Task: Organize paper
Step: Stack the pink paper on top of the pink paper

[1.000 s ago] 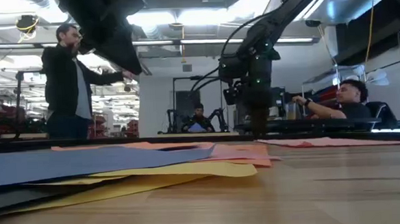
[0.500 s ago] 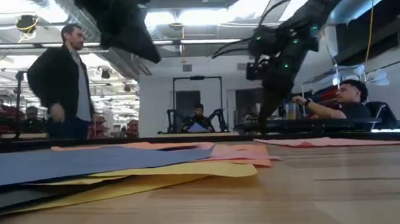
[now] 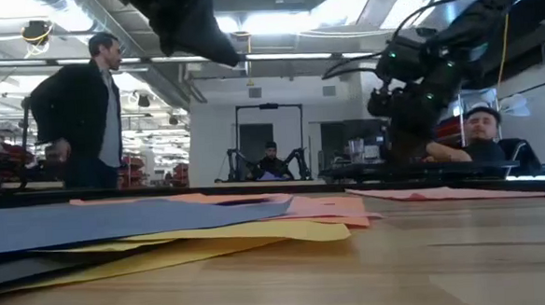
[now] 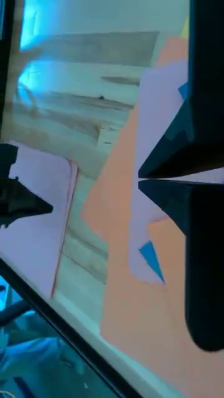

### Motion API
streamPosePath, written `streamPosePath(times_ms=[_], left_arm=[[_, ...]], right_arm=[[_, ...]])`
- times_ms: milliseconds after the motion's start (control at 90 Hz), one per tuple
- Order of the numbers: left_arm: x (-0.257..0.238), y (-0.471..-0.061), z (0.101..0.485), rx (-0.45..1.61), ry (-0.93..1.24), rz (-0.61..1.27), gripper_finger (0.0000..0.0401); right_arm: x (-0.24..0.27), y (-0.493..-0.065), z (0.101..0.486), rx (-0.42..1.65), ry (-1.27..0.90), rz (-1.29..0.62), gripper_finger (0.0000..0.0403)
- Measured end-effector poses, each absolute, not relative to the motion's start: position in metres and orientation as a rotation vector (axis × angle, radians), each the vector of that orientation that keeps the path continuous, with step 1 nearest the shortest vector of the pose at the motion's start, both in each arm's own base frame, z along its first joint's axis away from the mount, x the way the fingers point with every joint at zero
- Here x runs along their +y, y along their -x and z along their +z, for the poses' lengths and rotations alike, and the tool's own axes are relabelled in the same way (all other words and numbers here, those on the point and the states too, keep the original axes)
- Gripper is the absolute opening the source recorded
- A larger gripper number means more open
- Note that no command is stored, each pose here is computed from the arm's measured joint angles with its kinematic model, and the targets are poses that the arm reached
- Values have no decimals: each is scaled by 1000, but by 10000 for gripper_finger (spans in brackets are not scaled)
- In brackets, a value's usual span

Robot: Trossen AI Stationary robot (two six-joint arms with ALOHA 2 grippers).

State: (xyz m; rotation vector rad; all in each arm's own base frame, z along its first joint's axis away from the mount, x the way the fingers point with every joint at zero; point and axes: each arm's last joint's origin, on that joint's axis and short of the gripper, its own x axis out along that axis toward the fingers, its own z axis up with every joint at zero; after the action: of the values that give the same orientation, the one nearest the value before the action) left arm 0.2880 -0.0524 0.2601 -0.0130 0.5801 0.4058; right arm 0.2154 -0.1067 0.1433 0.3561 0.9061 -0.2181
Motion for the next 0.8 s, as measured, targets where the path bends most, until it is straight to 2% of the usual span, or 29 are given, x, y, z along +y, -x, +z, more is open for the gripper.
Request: streamPosePath(times_ms=[156, 344, 556, 656, 800], left_arm=[[-50, -292, 257, 501, 21, 320, 0], [-43, -284, 236, 367, 99, 168, 0], [-31, -255, 218, 340, 171, 190, 0], [-24, -243, 210, 345, 202, 214, 0], [-17, -232, 206, 326, 230, 240, 0]], right_arm=[[-95, -217, 143, 866, -312, -187, 0], [-82, -224, 153, 813, -235, -175, 0], [-75, -222, 161, 700, -180, -189, 0], [-72, -213, 152, 658, -225, -196, 0], [-67, -205, 143, 699, -323, -235, 0]])
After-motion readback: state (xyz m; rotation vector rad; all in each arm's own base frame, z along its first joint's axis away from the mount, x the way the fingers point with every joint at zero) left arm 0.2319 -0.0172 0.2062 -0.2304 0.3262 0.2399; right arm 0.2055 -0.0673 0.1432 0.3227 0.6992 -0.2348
